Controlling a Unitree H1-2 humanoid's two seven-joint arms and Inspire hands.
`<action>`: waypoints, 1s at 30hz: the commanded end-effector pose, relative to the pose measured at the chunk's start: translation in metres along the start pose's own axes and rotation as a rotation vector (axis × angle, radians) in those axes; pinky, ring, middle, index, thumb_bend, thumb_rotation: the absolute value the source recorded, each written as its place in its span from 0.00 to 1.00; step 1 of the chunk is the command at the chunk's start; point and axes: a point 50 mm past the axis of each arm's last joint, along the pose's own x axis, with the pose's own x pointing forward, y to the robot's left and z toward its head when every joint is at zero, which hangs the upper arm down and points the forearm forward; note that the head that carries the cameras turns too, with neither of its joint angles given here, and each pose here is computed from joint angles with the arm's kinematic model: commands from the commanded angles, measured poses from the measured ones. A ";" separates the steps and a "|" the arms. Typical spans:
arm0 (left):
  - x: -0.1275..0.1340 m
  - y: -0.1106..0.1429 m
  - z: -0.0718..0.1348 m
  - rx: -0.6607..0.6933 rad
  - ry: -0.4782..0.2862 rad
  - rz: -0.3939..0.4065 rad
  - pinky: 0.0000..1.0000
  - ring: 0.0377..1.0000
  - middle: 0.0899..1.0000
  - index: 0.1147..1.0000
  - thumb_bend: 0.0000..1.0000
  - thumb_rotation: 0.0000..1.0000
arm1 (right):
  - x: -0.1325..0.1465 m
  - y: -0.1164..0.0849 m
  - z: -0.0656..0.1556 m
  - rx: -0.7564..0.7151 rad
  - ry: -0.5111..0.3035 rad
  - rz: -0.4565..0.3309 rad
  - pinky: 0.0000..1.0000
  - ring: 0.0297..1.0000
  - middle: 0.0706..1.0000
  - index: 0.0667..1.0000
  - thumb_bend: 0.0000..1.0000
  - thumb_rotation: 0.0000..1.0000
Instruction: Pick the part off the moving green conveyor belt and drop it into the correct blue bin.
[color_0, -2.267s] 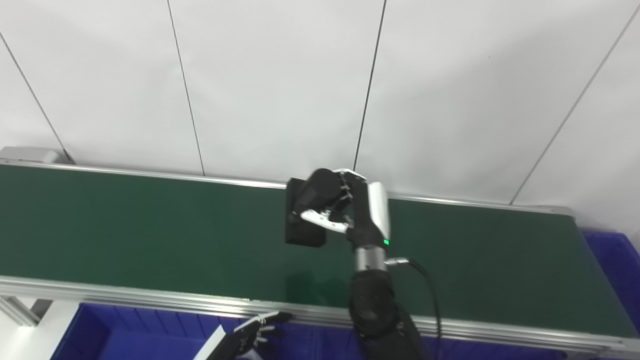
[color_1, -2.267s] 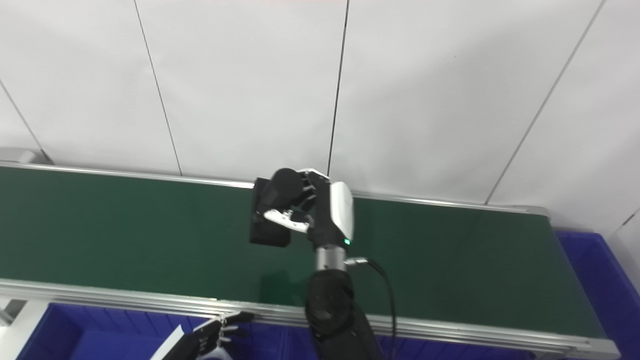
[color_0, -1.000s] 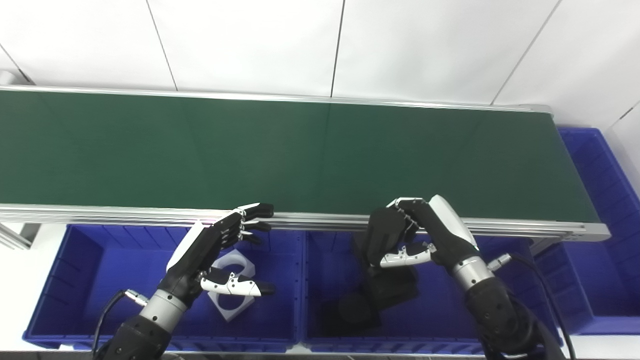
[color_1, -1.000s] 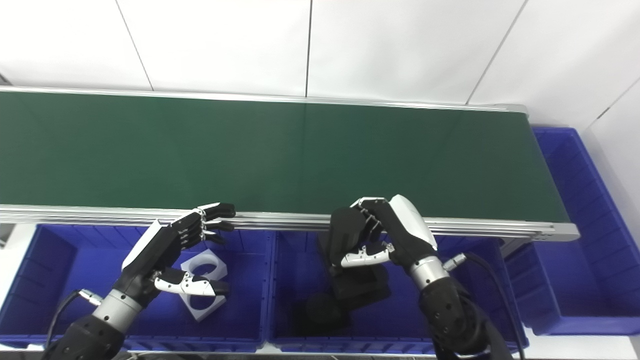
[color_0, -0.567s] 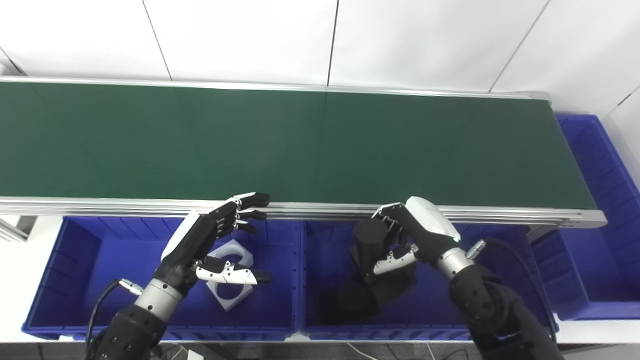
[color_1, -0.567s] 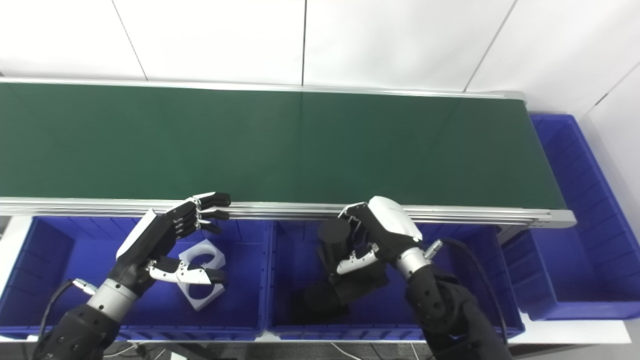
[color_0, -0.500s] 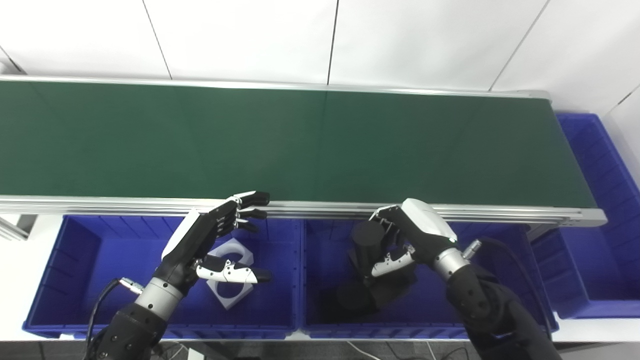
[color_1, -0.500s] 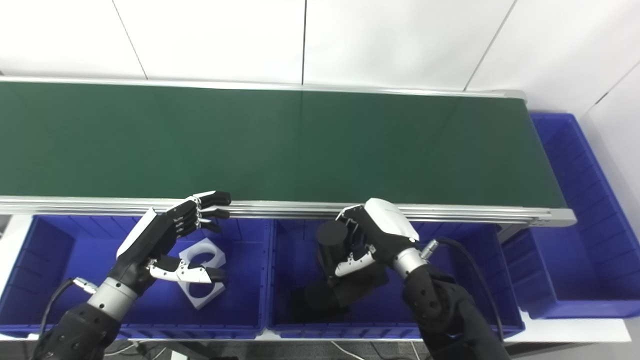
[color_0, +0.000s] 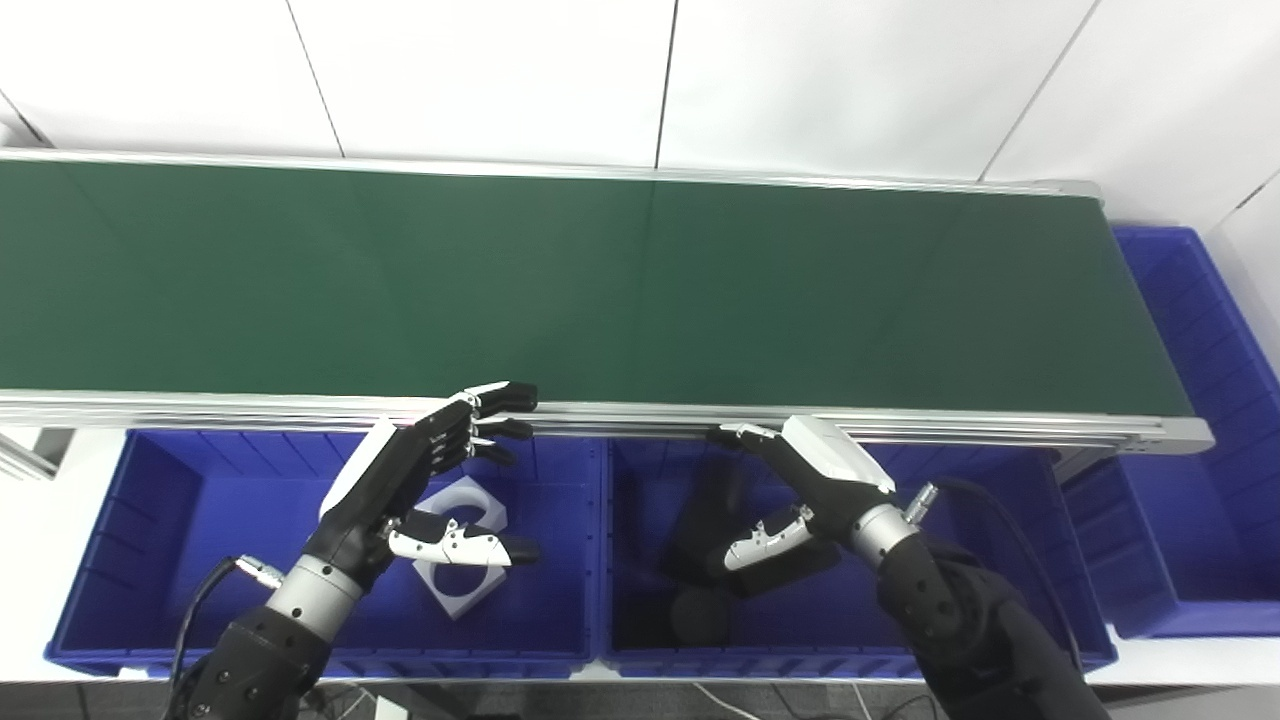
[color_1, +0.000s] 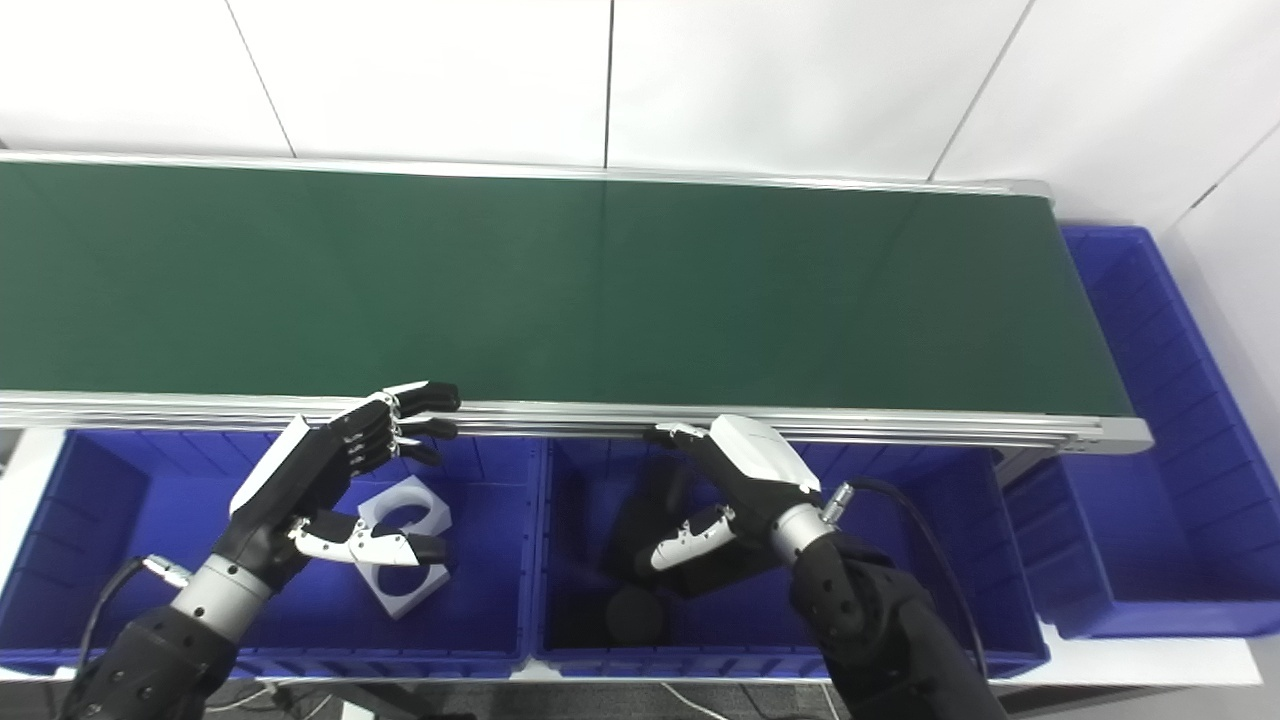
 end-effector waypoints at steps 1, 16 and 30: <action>0.003 0.007 0.009 0.026 -0.051 0.001 0.64 0.74 0.81 0.80 0.85 0.18 | -0.005 -0.014 0.015 -0.001 -0.099 -0.088 0.91 0.99 1.00 0.95 0.86 0.30; -0.003 0.012 0.012 0.081 -0.029 -0.015 0.64 0.74 0.81 0.80 0.87 0.23 | -0.028 0.001 0.045 0.286 -0.165 -0.144 0.77 0.95 1.00 1.00 0.90 0.39; -0.007 0.013 0.015 0.101 0.006 -0.015 0.64 0.75 0.84 0.85 0.89 0.25 | -0.029 0.006 0.034 0.456 -0.224 -0.073 0.89 0.95 0.99 1.00 0.93 0.39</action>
